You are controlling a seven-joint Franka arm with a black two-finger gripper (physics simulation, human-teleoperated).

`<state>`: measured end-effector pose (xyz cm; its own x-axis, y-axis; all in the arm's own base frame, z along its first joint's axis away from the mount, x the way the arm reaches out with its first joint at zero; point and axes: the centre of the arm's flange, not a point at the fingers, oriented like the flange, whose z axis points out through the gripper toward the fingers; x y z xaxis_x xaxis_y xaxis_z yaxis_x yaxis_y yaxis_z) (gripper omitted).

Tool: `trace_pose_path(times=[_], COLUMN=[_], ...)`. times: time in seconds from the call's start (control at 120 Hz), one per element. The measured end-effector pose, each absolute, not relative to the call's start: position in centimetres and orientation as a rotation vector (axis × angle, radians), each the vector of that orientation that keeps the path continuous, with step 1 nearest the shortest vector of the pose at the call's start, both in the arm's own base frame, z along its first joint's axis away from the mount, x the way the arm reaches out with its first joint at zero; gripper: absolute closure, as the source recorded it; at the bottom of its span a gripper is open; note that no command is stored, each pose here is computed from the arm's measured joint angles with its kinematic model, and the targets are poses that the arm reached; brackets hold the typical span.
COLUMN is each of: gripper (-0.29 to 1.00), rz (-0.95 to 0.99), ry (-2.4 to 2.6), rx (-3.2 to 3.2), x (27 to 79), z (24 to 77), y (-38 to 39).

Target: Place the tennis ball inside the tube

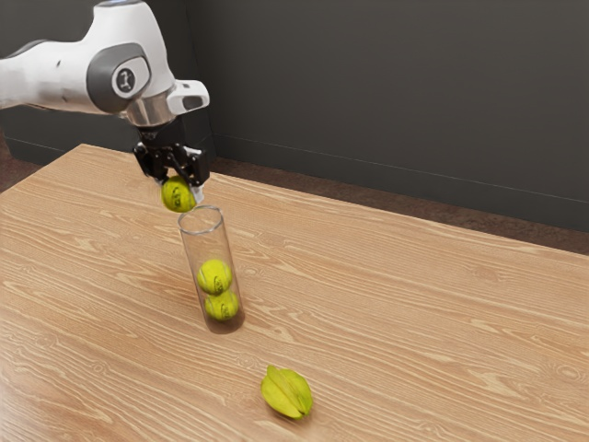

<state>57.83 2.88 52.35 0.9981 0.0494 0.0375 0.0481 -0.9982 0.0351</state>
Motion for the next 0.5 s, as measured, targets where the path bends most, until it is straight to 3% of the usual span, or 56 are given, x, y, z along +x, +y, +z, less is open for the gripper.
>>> trace_pose_path(times=[0.108, 0.367, 0.5], gripper=[0.28, 0.09, 0.05], rz=[0.034, 0.012, 0.086], ry=[0.055, 0.124, 0.061], rx=[3.113, 3.114, 3.111], x=[58.1, 58.0, 57.7], z=[52.6, 53.2, 57.6], y=[0.8, 1.0, 0.6])
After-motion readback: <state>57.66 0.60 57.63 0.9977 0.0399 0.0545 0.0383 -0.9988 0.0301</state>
